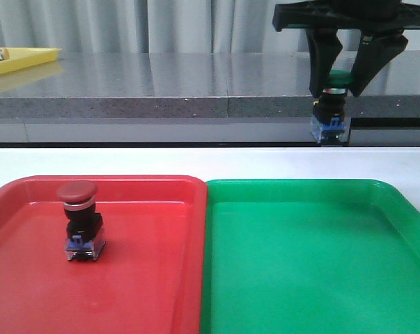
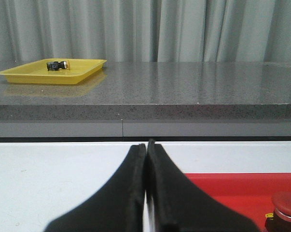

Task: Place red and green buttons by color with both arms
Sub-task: 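Close the right gripper on the green button and lift it, then lower the green button into the green tray, then open the right gripper and raise it away from the button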

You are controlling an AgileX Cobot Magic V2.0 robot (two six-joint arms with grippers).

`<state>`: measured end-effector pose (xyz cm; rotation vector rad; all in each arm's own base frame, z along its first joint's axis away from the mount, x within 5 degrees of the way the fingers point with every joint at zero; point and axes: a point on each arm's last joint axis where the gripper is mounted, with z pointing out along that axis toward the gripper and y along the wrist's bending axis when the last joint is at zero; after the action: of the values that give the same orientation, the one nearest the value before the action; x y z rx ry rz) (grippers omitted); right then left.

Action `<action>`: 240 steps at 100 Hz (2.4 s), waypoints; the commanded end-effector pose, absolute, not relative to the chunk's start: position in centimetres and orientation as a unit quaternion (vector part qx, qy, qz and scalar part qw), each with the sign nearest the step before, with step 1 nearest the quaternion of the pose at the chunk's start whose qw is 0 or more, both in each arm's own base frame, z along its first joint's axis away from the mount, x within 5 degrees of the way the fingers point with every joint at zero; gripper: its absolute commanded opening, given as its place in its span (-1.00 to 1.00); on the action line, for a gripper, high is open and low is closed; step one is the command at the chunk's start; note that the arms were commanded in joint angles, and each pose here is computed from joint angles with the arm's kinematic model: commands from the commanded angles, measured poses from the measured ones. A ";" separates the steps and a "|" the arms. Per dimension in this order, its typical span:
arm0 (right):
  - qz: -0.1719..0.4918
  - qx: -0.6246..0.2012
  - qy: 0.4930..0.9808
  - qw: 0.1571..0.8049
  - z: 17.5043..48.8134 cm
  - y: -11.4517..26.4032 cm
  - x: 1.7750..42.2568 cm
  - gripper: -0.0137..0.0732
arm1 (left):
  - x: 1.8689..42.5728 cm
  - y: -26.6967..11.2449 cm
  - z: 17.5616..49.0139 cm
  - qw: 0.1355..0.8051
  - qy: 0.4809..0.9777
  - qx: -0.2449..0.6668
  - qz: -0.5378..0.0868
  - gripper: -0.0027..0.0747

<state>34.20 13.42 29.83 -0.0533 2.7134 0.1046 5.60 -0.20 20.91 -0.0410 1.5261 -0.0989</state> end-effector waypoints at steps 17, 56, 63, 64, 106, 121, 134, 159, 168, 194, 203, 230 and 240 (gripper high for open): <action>0.089 -0.018 0.968 0.234 29.6 16.0 30.5 0.03 | 5.3 -0.2 21.3 0.752 0.657 -0.021 -0.049 -0.98; 0.110 0.006 0.975 0.191 24.6 17.8 27.8 0.03 | 5.3 -0.2 21.3 0.752 0.657 -0.021 -0.049 -0.98; 0.104 0.008 0.978 0.181 23.9 17.8 27.8 0.03 | 5.3 -0.2 21.3 0.752 0.657 -0.021 -0.049 -0.98; 0.103 0.008 0.978 0.180 23.8 17.8 27.8 0.03 | 5.3 -0.2 21.3 0.752 0.657 -0.021 -0.049 -0.98; 0.091 0.009 0.983 0.160 22.1 18.1 28.3 0.05 | 5.3 -0.2 21.3 0.752 0.657 -0.021 -0.049 -0.98; 0.094 0.009 0.982 0.164 22.1 18.1 28.4 0.43 | 5.3 -0.2 21.3 0.752 0.657 -0.021 -0.049 -0.98; 0.097 0.008 0.981 0.170 22.2 18.2 28.5 0.84 | 5.3 -0.2 21.3 0.752 0.657 -0.021 -0.049 -0.98; 0.119 0.000 0.970 0.213 24.4 17.9 28.2 0.85 | 5.3 -0.2 21.3 0.752 0.657 -0.021 -0.049 -0.98; 0.119 -0.013 0.965 0.235 25.7 17.3 28.1 0.85 | 5.3 -0.2 21.3 0.752 0.657 -0.021 -0.049 -0.98; 0.135 -0.044 0.934 0.328 29.9 14.8 28.0 0.84 | 5.3 -0.2 21.3 0.752 0.657 -0.021 -0.049 -0.98; 0.140 -0.035 0.923 0.356 31.2 13.6 27.8 0.71 | 5.3 -0.2 21.3 0.752 0.657 -0.021 -0.049 -0.98; 0.121 -0.010 0.895 0.429 33.4 8.4 25.8 -0.54 | 5.3 -0.2 21.3 0.752 0.657 -0.021 -0.049 -0.98; 0.113 -0.001 0.880 0.461 33.9 6.6 24.8 -0.83 | 5.3 -0.2 21.3 0.752 0.657 -0.021 -0.049 -0.98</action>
<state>25.71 8.11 31.42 -0.0017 2.3353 0.2756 5.60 -0.20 20.91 -0.0410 1.5261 -0.0989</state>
